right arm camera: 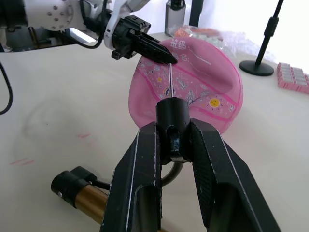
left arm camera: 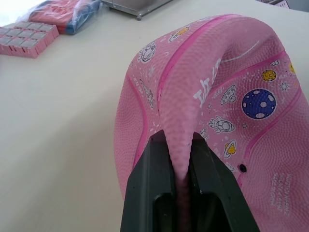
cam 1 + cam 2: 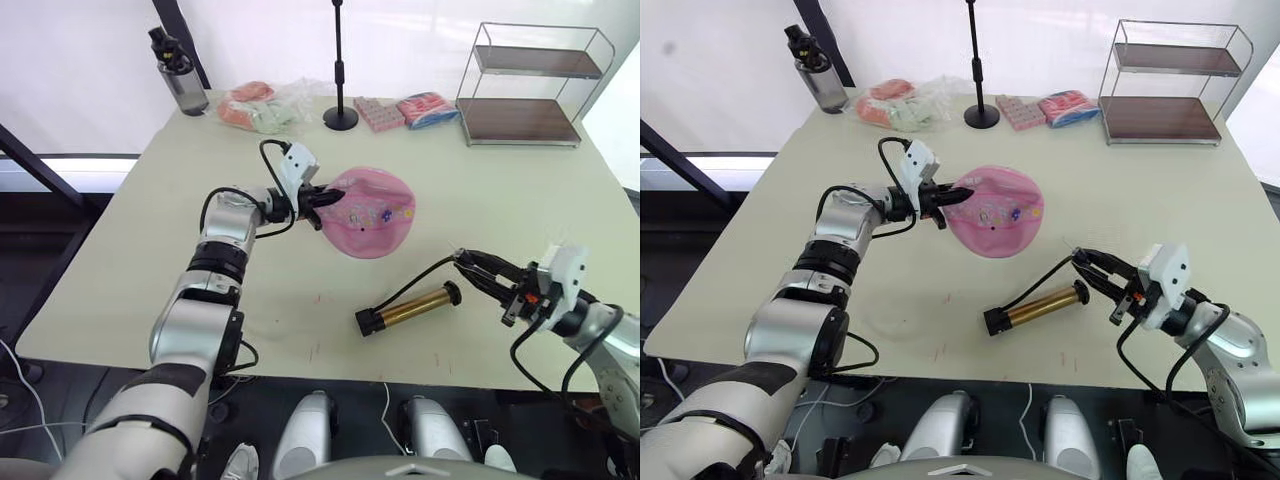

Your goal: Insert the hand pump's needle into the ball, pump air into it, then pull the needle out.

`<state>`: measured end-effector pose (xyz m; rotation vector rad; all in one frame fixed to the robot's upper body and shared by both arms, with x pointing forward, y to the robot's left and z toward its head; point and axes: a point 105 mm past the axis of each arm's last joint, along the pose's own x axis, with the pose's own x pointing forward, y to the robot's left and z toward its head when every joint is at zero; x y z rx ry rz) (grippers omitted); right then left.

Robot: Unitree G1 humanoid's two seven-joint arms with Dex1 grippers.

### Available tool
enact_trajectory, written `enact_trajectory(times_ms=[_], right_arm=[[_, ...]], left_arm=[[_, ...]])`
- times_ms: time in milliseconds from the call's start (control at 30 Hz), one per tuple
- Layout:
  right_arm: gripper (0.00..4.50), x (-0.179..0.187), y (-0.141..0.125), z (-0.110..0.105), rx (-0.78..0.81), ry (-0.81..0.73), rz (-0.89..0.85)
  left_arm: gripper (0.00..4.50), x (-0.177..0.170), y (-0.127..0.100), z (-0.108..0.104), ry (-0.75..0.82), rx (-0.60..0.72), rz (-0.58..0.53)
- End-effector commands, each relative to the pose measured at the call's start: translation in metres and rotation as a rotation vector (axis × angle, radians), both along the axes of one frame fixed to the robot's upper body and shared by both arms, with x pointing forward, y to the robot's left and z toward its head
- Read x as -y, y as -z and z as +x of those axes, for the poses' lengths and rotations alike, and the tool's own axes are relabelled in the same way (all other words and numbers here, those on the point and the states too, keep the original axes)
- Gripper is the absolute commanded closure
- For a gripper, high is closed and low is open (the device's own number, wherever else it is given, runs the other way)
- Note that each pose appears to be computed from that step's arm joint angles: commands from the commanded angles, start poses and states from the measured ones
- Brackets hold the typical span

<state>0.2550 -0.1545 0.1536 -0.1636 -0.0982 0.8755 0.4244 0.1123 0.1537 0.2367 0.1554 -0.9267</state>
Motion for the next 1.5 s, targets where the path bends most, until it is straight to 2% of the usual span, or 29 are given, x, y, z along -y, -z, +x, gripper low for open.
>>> enact_trajectory(times_ms=[33,200,367,500,800,1200,1400,1500], right_arm=[[4.16,-0.014,-0.011,0.005,-0.019,0.006,-0.05],[4.16,-0.021,-0.012,0.019,-0.096,0.055,-0.124],[4.16,-0.033,-0.025,0.033,-0.165,0.066,-0.118],[4.16,-0.042,-0.021,0.048,-0.239,0.056,-0.282],[4.16,-0.065,-0.023,0.084,-0.388,0.076,-0.327],[4.16,-0.091,-0.02,0.099,-0.49,0.079,-0.428],[4.16,-0.099,-0.017,0.103,-0.473,0.082,-0.579],[4.16,-0.101,-0.017,0.104,-0.501,0.076,-0.596]], left_arm=[[4.47,0.013,-0.017,-0.003,-0.016,0.064,-0.06],[4.47,0.017,-0.015,-0.008,-0.084,0.056,-0.089],[4.47,0.02,-0.009,-0.014,-0.117,0.059,-0.087],[4.47,0.024,-0.009,-0.016,-0.141,0.073,-0.106],[4.47,0.028,-0.002,-0.02,-0.161,0.08,-0.121],[4.47,0.028,0.004,-0.021,-0.174,0.097,-0.111],[4.47,0.028,0.007,-0.02,-0.173,0.095,-0.11],[4.47,0.028,0.007,-0.02,-0.175,0.095,-0.111]])
